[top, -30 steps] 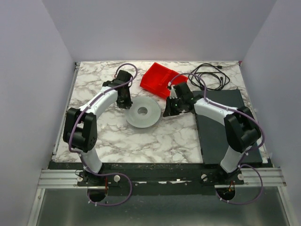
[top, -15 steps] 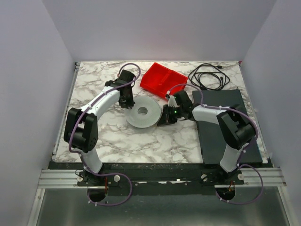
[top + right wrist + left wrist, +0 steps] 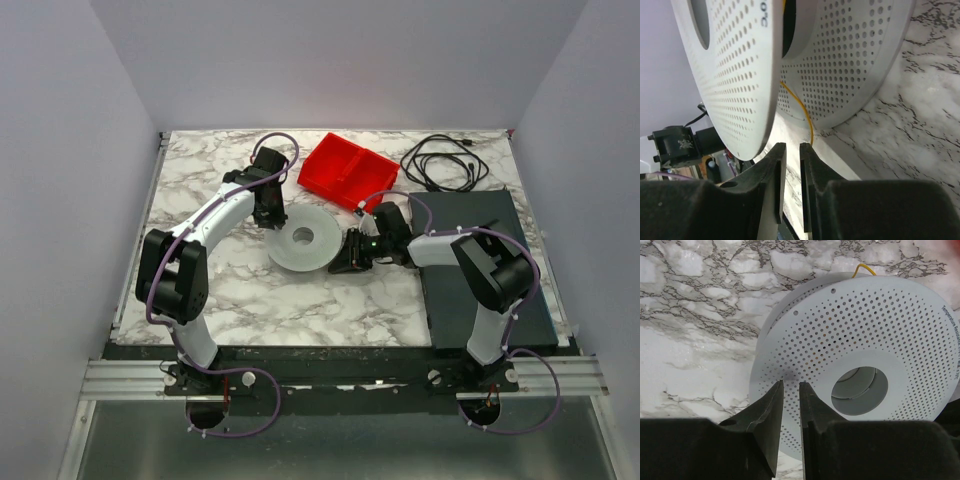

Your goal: Wrap the cables

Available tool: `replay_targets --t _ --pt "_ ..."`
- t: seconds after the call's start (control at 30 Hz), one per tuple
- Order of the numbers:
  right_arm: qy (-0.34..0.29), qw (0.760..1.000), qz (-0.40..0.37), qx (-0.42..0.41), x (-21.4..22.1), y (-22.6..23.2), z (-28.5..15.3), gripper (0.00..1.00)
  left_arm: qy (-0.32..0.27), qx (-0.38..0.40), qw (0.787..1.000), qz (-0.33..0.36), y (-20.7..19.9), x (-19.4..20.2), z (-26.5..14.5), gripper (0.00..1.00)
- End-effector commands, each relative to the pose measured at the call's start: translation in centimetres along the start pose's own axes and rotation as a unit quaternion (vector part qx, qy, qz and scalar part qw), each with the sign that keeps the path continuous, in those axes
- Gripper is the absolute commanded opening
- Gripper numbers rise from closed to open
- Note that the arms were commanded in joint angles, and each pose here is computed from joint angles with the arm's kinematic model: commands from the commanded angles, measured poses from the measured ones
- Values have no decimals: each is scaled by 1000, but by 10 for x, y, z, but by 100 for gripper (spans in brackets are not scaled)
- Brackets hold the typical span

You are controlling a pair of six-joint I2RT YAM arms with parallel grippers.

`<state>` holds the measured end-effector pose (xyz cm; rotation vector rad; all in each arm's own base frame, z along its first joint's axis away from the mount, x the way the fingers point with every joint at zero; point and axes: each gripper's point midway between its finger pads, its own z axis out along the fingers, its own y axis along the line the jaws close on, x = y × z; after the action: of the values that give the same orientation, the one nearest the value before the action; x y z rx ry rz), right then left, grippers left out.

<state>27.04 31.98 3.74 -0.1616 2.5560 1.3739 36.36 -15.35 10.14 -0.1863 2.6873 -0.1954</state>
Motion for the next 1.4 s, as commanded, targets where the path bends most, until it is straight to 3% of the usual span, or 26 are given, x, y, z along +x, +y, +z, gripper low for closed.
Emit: replay_targets --t 0.0,0.2,0.5,0.77,0.87,1.1,1.17,1.37 --pt "-4 1000 -4 -29 -1 12 -4 26 -7 16 1000 -1 -10 -7 -4 20" --pt "-21 1000 -15 1 -6 13 -14 27 -7 19 1000 3 -11 -7 -4 20" --pt "-68 992 -25 107 -20 -3 -39 31 -11 25 1000 14 -12 -10 -7 23" --pt "-136 974 -48 177 -41 16 -90 47 -74 72 994 33 -28 -36 -60 33" --pt "-175 966 -70 177 -59 41 -113 58 -113 110 986 47 -35 -41 -96 41" --pt "-237 955 -105 145 -92 98 -147 85 -227 214 946 84 -48 -28 -187 84" --pt "-253 951 -113 136 -100 111 -155 97 -252 235 934 91 -49 -21 -205 96" --pt "-290 941 -129 118 -113 137 -173 100 -287 263 916 92 -42 0 -230 98"
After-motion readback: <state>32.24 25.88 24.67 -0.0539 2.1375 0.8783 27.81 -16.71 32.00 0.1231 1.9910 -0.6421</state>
